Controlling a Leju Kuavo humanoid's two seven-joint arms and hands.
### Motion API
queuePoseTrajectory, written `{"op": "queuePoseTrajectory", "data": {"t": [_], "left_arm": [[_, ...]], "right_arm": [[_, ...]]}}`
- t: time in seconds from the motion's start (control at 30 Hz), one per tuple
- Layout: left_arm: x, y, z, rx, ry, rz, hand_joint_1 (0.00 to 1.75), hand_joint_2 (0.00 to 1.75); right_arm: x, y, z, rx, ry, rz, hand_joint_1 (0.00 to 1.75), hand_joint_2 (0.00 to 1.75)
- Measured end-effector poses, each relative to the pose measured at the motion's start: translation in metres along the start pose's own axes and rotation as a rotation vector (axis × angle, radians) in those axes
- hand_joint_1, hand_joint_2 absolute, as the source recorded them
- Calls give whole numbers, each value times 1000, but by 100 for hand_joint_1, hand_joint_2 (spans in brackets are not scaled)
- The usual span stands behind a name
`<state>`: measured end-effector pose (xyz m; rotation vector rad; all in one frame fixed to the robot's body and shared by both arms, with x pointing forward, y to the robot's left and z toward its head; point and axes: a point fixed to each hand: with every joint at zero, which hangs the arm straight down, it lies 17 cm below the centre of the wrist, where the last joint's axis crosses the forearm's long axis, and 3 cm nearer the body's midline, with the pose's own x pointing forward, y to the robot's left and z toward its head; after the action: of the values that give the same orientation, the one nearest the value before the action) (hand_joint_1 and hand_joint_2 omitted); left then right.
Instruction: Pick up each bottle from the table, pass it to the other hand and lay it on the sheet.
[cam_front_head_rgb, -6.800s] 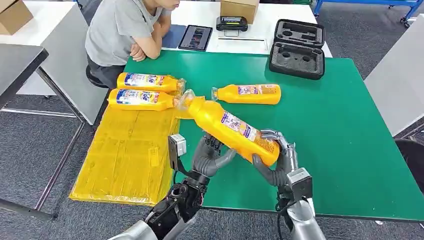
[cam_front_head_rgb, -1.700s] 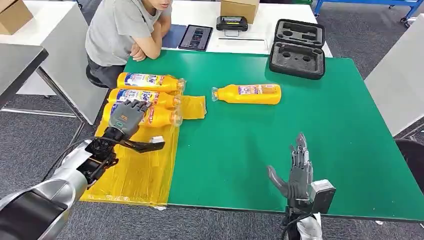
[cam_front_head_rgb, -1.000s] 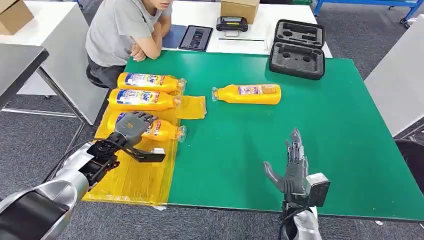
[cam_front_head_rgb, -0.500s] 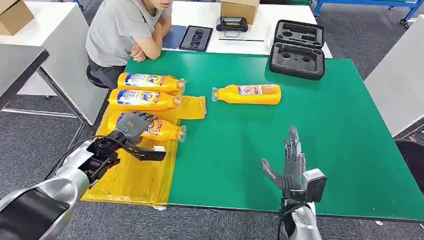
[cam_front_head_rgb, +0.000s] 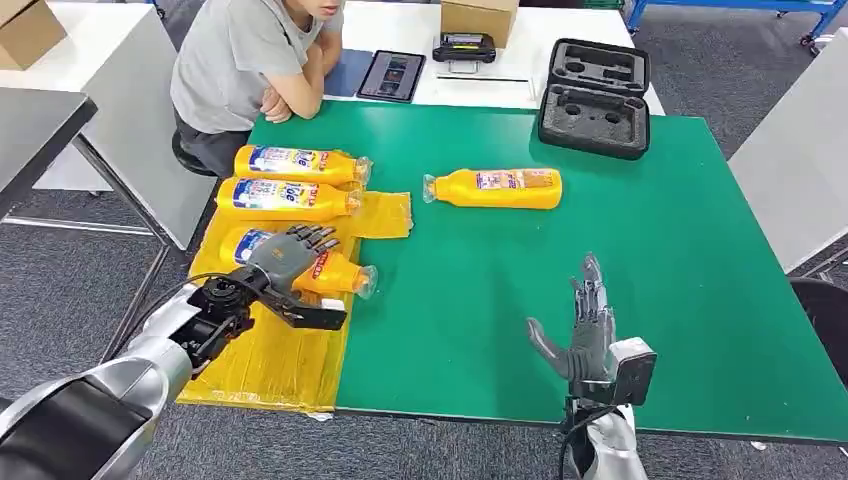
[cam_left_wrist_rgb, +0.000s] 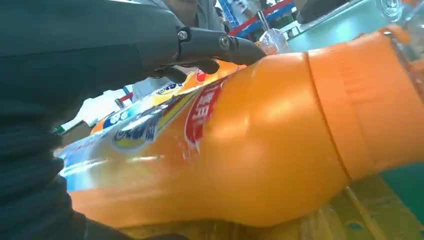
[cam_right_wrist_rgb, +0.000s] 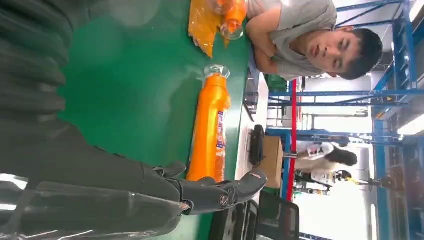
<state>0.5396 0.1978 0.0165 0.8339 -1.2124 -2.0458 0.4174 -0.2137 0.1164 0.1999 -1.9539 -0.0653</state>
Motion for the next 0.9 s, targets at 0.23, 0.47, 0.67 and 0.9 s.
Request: {"op": "queuePoseTrajectory", "data": {"t": [0.23, 0.47, 0.67, 0.9], "left_arm": [[13, 4, -2, 26, -39, 27, 0, 175], [20, 24, -4, 128, -36, 19, 0, 175], [43, 32, 1, 184, -110, 113, 0, 175], [67, 46, 25, 281, -196, 284, 0, 175]], "right_arm": [[-3, -3, 2, -9, 8, 9, 0, 175], [-7, -6, 9, -18, 22, 19, 0, 175], [-10, -12, 20, -40, 36, 28, 0, 175], [-8, -20, 28, -59, 39, 34, 0, 175]]}}
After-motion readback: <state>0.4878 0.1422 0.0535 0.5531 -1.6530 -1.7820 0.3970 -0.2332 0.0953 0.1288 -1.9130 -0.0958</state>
